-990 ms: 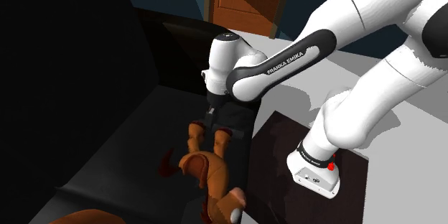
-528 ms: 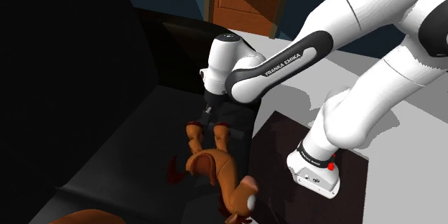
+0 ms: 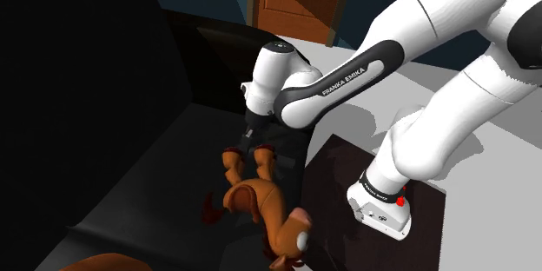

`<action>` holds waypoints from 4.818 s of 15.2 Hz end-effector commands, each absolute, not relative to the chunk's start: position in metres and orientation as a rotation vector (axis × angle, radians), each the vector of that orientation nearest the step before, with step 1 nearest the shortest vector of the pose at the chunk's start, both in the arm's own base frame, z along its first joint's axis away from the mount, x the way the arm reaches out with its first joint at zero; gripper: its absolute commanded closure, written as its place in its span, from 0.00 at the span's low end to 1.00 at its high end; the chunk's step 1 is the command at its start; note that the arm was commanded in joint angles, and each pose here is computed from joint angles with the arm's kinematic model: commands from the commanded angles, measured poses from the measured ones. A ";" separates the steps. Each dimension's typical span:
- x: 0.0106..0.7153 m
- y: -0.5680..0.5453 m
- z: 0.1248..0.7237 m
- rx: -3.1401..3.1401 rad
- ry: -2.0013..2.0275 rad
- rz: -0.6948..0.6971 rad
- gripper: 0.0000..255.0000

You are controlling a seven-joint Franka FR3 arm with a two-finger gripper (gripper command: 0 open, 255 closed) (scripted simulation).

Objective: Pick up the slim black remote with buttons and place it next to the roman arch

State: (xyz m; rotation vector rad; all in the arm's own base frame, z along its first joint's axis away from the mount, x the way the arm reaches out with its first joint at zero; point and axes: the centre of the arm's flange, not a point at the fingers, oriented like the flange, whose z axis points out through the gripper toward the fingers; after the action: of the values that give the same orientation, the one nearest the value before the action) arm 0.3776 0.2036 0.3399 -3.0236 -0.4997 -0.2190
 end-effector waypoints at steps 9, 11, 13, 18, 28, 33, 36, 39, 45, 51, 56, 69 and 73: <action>0.371 0.198 0.329 -3.052 -0.528 -0.034 1.00; 0.371 0.198 0.340 -3.052 -0.528 -0.034 1.00; 0.371 0.198 0.350 -3.052 -0.528 -0.034 1.00; 0.371 0.198 0.377 -3.052 -0.528 -0.034 1.00; 0.371 0.198 0.430 -3.052 -0.528 -0.034 1.00; 0.371 0.198 0.456 -3.052 -0.528 -0.034 1.00; 0.371 0.198 0.472 -3.052 -0.528 -0.034 1.00; 0.371 0.198 0.488 -3.052 -0.528 -0.034 1.00; 0.371 0.198 0.519 -3.052 -0.528 -0.034 1.00; 0.371 0.198 0.551 -3.052 -0.528 -0.034 1.00; 0.371 0.198 0.577 -3.052 -0.528 -0.034 1.00; 0.371 0.198 0.646 -3.052 -0.528 -0.034 1.00; 0.371 0.198 0.667 -3.052 -0.528 -0.034 1.00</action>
State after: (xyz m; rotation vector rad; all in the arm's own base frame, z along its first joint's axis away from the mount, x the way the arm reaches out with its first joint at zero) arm 0.3707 0.1974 0.6615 -3.0515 -0.5277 -0.0348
